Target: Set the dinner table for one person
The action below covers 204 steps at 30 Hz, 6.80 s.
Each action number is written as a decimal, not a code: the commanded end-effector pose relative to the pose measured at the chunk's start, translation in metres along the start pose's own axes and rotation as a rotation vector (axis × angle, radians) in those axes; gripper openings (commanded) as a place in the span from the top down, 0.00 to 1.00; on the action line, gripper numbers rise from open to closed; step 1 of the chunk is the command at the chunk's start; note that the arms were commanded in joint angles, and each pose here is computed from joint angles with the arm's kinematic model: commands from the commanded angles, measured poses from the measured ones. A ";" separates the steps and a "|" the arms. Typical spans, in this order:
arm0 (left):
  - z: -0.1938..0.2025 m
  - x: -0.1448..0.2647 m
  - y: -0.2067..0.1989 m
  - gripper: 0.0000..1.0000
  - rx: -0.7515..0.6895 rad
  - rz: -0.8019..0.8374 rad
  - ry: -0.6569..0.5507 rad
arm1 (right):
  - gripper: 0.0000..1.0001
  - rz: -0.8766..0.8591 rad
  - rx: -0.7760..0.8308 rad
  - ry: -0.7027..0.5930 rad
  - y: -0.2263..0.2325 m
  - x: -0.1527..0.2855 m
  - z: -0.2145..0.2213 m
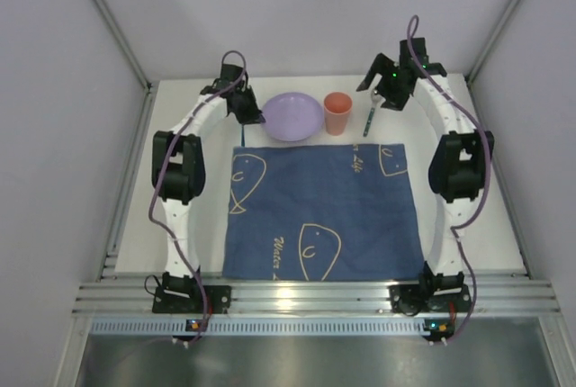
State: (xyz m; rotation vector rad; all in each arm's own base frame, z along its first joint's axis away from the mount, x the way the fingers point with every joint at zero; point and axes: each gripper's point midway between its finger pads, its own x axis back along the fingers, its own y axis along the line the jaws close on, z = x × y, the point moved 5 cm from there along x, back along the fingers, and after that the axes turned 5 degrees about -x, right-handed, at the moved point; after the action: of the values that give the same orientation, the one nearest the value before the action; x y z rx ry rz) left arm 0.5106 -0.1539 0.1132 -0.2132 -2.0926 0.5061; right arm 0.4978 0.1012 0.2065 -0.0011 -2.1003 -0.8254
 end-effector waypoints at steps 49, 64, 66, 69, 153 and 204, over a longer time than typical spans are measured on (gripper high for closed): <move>0.136 0.084 -0.022 0.02 -0.405 -0.053 0.243 | 1.00 0.288 0.311 -0.061 -0.011 0.078 0.044; 0.033 0.045 0.011 0.03 -0.213 -0.223 0.070 | 1.00 0.479 0.237 0.120 -0.078 0.059 0.106; 0.021 0.038 0.010 0.03 -0.218 -0.227 0.039 | 0.96 0.478 0.243 0.136 -0.078 0.058 0.110; 0.008 0.027 0.019 0.04 -0.233 -0.298 0.001 | 0.63 0.479 0.252 0.158 -0.077 0.058 0.114; 0.201 0.144 0.028 1.00 -0.272 -0.242 0.312 | 1.00 0.500 0.216 0.079 -0.095 -0.125 0.010; 0.033 0.134 -0.010 0.02 -0.226 -0.315 -0.138 | 1.00 -0.046 0.557 0.442 -0.042 0.136 0.259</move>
State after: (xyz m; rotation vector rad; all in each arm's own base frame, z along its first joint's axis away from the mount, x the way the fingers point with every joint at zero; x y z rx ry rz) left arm 0.4007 -0.1258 0.1957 0.0256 -2.2072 0.0870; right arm 0.2191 0.1545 0.1979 0.3888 -1.9711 -0.1910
